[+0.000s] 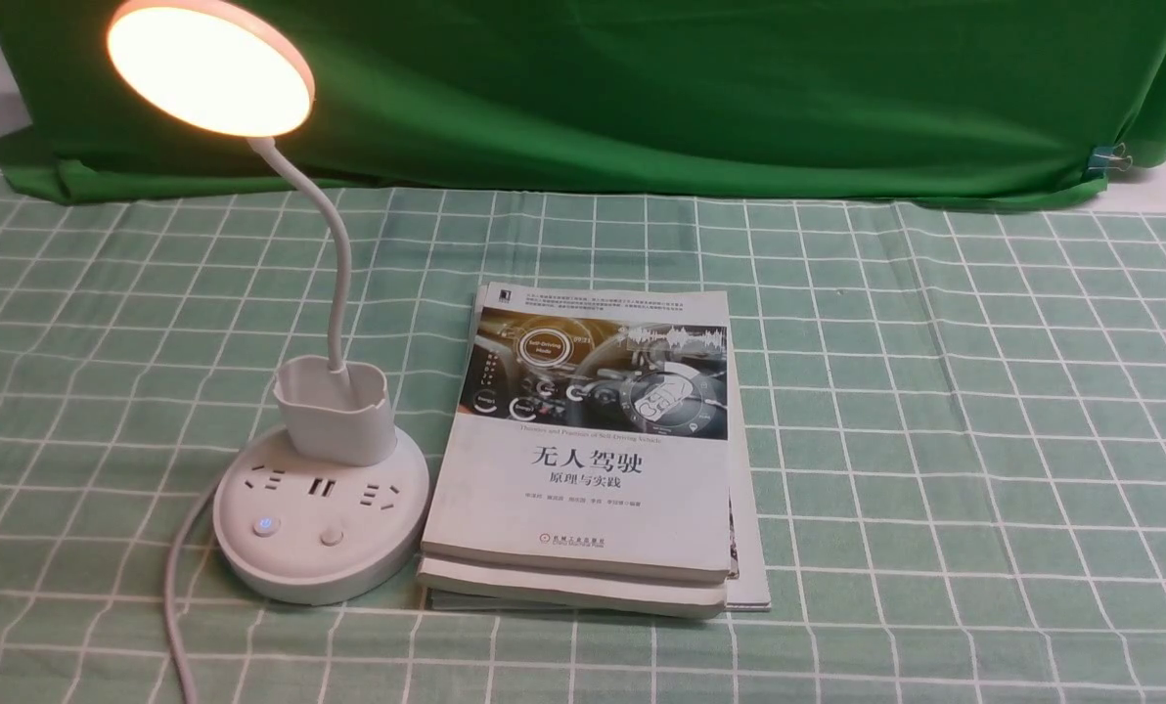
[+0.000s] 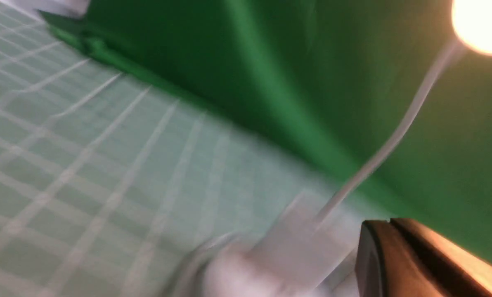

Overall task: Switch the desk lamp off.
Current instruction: Use the left arm to press the button switch on the lamp holder

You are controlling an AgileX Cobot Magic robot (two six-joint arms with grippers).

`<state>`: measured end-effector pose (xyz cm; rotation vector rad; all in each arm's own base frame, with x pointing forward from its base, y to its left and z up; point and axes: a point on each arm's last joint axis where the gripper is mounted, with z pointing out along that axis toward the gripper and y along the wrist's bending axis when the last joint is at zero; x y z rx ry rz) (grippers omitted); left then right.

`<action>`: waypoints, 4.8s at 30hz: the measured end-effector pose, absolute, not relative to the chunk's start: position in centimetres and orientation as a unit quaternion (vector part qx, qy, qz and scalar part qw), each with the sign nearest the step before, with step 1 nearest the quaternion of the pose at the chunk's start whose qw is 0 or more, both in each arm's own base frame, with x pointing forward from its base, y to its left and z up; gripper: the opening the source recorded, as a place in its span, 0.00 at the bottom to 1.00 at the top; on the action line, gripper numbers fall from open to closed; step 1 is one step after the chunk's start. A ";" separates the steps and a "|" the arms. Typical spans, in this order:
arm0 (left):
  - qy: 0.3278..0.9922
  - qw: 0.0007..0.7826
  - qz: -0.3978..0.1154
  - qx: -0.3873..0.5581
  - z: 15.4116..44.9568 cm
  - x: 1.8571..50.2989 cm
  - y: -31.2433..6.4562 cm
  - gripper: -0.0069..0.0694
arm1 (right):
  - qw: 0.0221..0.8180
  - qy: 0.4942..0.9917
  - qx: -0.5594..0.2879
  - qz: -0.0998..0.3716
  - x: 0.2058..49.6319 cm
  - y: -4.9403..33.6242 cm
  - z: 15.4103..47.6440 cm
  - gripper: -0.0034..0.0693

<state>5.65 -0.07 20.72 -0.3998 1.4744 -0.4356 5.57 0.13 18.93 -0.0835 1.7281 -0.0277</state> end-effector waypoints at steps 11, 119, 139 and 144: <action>0.647 0.686 -0.252 -0.217 22.9 5.5 -0.3 0.10 | 0.648 0.760 -0.037 -0.012 5.6 0.1 18.9 0.38; 0.984 0.032 -0.035 0.174 18.8 32.1 -10.4 0.10 | 0.648 0.760 -0.037 -0.012 5.6 0.1 18.9 0.38; 0.984 0.028 -0.035 0.172 18.9 32.0 -10.3 0.10 | 0.648 0.760 -0.037 -0.012 5.6 0.1 18.9 0.38; 0.984 0.028 -0.035 0.171 18.9 32.0 -10.3 0.10 | 0.648 0.760 -0.037 -0.012 5.6 0.1 18.9 0.38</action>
